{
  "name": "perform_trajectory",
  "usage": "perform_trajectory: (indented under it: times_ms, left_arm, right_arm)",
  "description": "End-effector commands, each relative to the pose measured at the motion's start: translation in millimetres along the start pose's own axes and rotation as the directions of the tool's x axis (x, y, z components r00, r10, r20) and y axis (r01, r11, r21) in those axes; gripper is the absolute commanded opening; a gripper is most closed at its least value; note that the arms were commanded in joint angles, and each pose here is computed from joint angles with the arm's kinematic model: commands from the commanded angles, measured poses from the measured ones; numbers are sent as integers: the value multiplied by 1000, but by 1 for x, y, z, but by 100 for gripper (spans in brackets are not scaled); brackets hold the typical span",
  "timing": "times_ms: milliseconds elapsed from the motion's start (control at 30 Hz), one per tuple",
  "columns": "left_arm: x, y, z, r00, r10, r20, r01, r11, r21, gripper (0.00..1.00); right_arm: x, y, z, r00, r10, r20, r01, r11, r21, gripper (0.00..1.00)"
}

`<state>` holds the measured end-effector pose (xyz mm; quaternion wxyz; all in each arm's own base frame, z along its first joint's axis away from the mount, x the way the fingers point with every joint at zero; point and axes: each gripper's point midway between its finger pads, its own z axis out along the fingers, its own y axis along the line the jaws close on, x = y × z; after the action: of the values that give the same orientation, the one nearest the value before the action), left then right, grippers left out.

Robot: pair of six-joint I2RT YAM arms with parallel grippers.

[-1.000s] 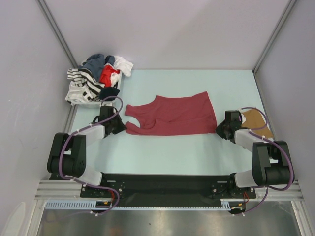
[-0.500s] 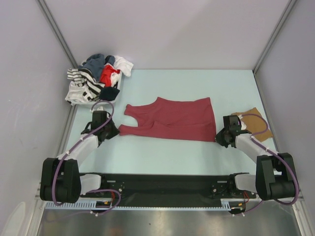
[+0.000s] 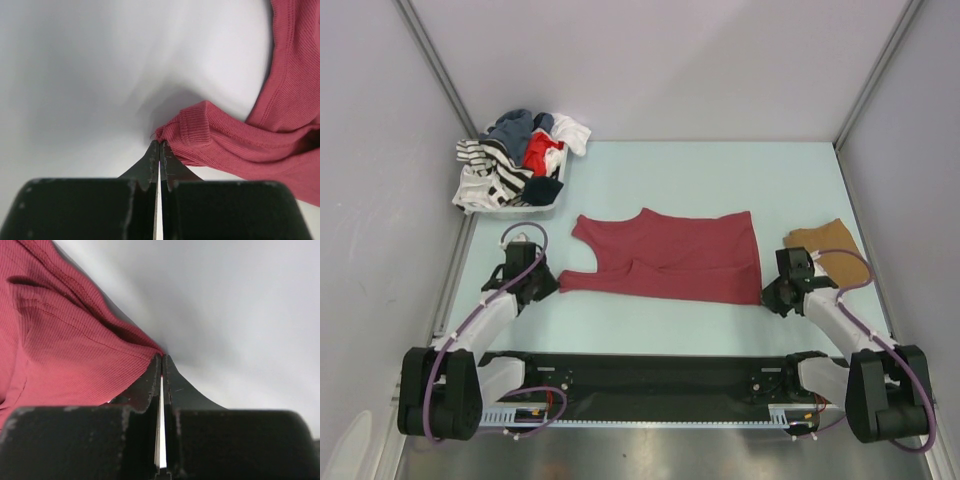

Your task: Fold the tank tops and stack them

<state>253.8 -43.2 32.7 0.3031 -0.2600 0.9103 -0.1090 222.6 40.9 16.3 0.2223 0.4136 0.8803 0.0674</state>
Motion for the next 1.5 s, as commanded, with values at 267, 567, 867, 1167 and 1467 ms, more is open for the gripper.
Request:
perform_trajectory:
  times_ms: [267,567,867,1167,1467]
  left_arm:
    - [-5,7,0,1000,3,30,-2,1000,-22,42]
    - [-35,1,-14,991,-1,132,6,999,-38,72]
    - [-84,-56,-31,963,-9,268,-40,983,177,83]
    - [-105,-170,-16,971,168,169,-218,913,344,92]
    - [-96,-255,36,951,300,78,-303,852,426,80]
  right_arm:
    - [9,-35,-17,1000,17,10,-18,994,105,14]
    - [-13,-22,-29,995,17,98,-23,998,63,50]
    - [-66,47,-60,949,-173,263,214,967,-136,39]
    - [-121,140,-74,880,-270,390,399,866,-302,39]
    - [-160,183,-7,875,-368,314,442,873,-207,36]
